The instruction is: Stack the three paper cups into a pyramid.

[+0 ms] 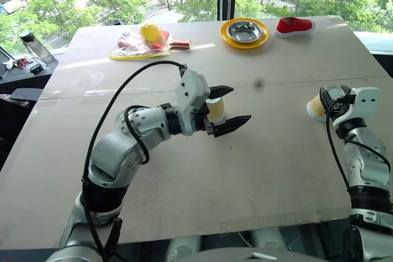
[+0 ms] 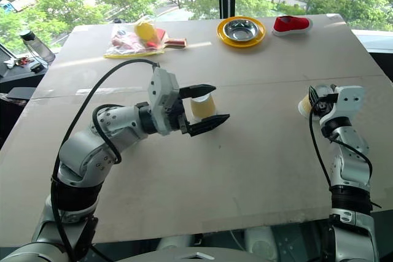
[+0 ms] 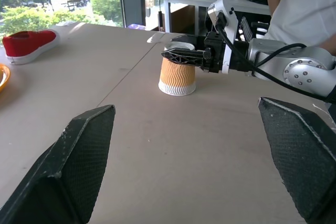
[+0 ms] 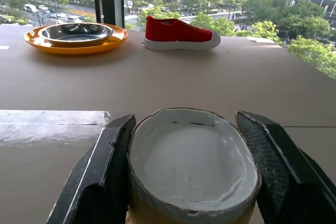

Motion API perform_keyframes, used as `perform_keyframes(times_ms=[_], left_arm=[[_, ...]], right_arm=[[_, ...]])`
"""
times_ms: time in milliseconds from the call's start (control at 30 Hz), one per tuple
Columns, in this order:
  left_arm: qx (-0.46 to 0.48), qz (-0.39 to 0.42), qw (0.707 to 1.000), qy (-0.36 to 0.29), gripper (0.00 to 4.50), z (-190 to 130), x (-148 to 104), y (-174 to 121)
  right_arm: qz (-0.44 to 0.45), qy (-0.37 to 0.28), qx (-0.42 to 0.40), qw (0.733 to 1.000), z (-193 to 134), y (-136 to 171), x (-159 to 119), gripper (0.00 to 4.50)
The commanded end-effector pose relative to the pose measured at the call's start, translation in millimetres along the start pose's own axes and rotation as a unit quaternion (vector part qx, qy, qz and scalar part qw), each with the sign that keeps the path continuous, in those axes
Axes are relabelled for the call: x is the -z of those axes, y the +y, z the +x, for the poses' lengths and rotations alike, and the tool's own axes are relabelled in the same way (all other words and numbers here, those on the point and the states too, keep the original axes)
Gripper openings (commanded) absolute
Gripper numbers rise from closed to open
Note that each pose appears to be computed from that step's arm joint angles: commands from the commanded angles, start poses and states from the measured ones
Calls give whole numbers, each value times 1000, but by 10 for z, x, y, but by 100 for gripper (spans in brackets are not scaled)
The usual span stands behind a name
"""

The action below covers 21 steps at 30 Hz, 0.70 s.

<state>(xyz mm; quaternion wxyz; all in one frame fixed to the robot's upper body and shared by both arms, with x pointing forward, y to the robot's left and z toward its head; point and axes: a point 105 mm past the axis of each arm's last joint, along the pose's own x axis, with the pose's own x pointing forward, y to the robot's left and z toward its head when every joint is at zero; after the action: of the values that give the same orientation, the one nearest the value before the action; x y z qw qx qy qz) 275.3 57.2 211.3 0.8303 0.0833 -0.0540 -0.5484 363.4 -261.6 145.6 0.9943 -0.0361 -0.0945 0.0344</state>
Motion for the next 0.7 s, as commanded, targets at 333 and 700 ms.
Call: perform_keyframes(times_ms=[333,700], left_arm=[[-202,-13,979,-4,450,-361,240,-128],[-266,-9,964,25,450,-634,374,-147]], right_arm=[[5,-42,-249,968,249,1472,-388,224],[-4,-26,-335,942,257,1977,-424,224]])
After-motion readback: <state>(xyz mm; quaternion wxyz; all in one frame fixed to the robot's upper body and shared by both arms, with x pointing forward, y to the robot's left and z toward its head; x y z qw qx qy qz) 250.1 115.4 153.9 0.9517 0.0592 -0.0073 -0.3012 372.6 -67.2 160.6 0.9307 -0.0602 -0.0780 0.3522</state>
